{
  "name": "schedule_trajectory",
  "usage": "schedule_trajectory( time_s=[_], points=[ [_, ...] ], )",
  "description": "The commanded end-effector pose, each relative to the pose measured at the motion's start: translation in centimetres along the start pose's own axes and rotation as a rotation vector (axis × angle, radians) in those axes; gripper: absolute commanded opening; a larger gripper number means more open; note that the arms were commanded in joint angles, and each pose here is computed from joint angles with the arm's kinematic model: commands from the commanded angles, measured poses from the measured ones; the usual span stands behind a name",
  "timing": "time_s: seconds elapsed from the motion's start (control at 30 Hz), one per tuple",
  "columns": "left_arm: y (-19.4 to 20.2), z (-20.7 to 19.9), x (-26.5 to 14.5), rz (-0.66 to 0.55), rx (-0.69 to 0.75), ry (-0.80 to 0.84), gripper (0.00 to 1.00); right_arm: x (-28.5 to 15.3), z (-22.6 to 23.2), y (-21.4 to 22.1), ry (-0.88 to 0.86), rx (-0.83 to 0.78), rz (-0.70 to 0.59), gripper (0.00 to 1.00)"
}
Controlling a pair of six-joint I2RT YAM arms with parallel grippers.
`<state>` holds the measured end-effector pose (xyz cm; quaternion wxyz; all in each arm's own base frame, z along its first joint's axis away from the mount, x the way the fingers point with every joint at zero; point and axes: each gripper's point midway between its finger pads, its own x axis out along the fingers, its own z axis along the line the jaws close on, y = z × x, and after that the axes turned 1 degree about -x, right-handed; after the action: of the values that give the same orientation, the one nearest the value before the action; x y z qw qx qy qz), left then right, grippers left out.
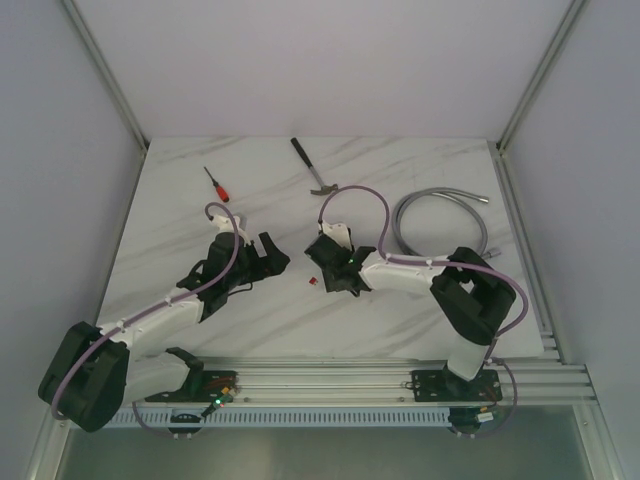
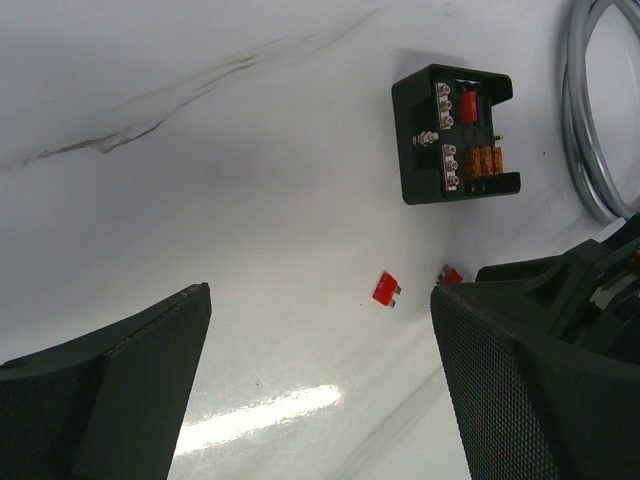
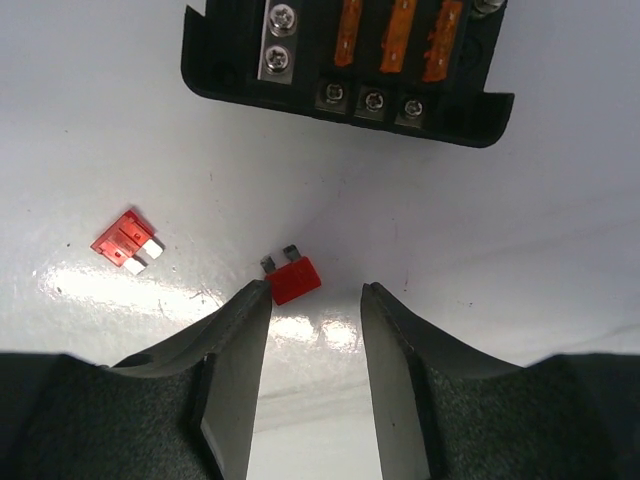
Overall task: Snap on the fuse box
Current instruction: Pick up the fuse from the center of the board.
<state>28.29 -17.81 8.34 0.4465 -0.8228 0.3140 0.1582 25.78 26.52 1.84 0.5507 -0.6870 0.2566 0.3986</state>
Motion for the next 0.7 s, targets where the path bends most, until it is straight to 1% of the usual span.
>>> schedule_trajectory(
  time_s=[0.0,0.3,0.47,0.67],
  points=[
    [-0.3,-0.4,-0.1,0.003,-0.004,0.01,1.0,0.5,-0.1,1.9,-0.025,-0.099,0.074,0.47],
    [-0.3,-0.4,-0.2,0.003,0.006,0.013,1.0,1.5,0.3,3.1,-0.141,-0.223,0.148,0.47],
    [-0.4,-0.5,-0.2,0.0,0.009,0.016,1.0,1.5,0.8,3.6,-0.208,-0.244,0.175,0.45],
    [-0.5,-0.7,-0.1,0.004,0.009,0.021,1.0,1.5,0.7,4.3,-0.219,-0.252,0.198,0.41]
  ],
)
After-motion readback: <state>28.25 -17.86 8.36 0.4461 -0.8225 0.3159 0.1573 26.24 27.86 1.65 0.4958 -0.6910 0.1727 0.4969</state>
